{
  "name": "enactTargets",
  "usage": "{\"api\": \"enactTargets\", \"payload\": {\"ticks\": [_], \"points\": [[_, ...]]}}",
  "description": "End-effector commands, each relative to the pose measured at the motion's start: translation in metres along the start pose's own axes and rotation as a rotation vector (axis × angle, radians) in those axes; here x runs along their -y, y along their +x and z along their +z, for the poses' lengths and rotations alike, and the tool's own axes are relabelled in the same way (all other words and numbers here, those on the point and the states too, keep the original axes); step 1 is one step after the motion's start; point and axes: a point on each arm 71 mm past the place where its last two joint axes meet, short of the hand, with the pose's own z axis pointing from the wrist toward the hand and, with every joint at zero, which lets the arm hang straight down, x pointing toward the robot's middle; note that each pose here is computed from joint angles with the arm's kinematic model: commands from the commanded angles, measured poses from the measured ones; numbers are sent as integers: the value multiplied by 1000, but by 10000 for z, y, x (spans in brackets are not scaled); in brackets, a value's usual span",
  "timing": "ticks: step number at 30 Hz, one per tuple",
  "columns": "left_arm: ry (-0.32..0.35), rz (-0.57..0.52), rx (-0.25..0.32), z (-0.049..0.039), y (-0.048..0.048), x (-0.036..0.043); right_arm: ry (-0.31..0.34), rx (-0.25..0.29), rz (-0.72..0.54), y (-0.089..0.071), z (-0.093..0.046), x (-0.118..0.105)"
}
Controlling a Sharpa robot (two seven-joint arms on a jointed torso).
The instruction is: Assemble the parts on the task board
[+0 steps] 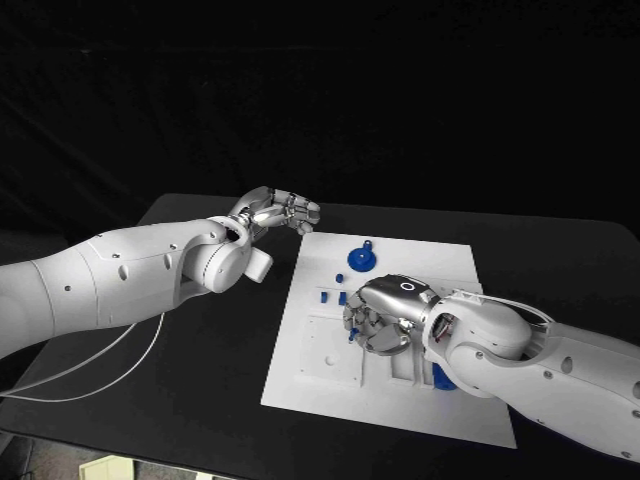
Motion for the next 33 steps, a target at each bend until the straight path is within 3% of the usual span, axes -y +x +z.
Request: {"api": "enactTargets", "payload": {"ticks": [1, 22, 33], "points": [[7, -9, -7, 2, 8, 12, -3, -32, -9, 54, -7, -4], [-2, -7, -1, 0, -21, 0, -9, -38, -5, 70, -9, -30], [-3, -7, -3, 1, -14, 2, 2, -80, -32, 126, 20, -46]]}}
